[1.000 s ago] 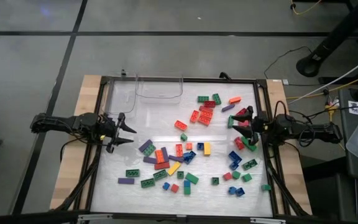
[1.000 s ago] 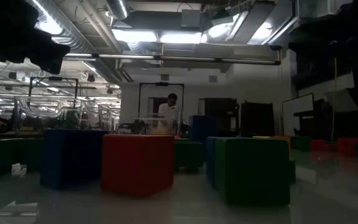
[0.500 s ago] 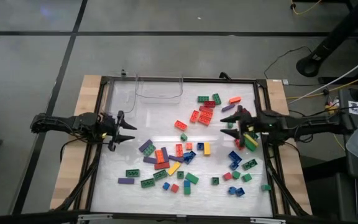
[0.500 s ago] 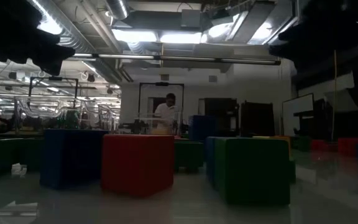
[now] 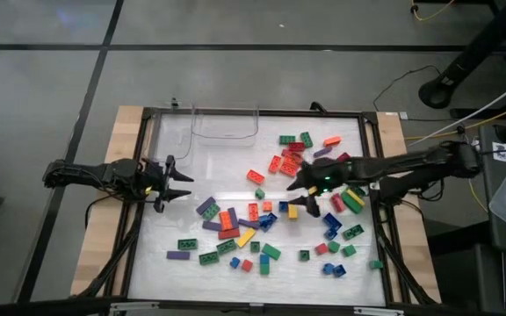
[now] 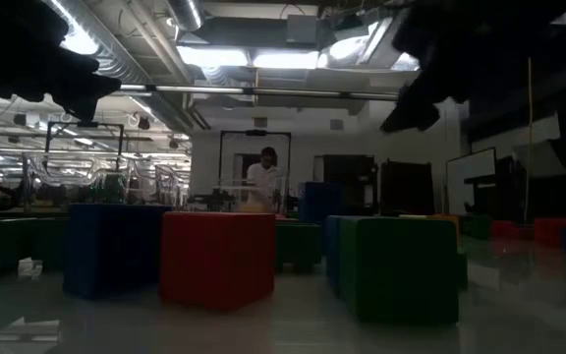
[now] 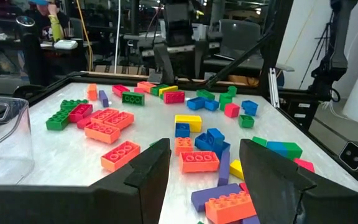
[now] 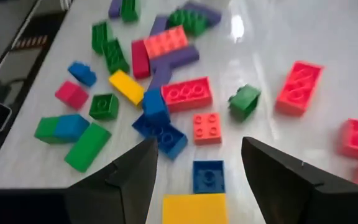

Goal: Sort blocks by size
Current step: Put the small blue game piece into the right transparent bin

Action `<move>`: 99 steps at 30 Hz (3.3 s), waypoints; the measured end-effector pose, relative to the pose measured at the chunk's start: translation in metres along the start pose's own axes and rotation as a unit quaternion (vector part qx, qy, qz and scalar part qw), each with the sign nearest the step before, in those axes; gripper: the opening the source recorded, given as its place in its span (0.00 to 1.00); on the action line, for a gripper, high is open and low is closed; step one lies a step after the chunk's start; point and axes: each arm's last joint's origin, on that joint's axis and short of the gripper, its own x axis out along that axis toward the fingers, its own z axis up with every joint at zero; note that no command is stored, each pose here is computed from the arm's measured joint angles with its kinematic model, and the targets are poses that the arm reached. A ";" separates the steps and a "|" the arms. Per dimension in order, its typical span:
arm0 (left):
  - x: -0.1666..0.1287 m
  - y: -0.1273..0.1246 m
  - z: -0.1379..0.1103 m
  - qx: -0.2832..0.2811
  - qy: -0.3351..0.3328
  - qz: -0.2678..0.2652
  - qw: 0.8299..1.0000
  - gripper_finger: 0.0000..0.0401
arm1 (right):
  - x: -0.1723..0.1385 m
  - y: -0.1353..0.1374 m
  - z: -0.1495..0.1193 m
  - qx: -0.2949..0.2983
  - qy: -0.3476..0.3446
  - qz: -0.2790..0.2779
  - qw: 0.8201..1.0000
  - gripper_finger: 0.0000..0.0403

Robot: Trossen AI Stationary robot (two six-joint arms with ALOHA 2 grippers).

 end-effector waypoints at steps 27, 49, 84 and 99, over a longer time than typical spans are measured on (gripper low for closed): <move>0.000 0.000 0.000 0.000 0.003 0.001 1.000 0.45 | 0.074 0.008 -0.015 -0.089 0.154 -0.050 0.983 0.58; 0.000 0.000 0.000 0.000 0.002 0.000 1.000 0.45 | 0.094 0.002 -0.029 -0.087 0.186 -0.075 0.976 0.58; 0.000 0.000 0.000 -0.062 0.002 0.002 0.998 0.45 | 0.046 -0.083 0.140 -0.271 -0.073 -0.263 0.923 0.39; 0.000 0.001 0.002 -0.049 -0.008 0.010 0.999 0.45 | 0.074 -0.206 0.107 -0.217 -0.095 -0.292 0.926 0.40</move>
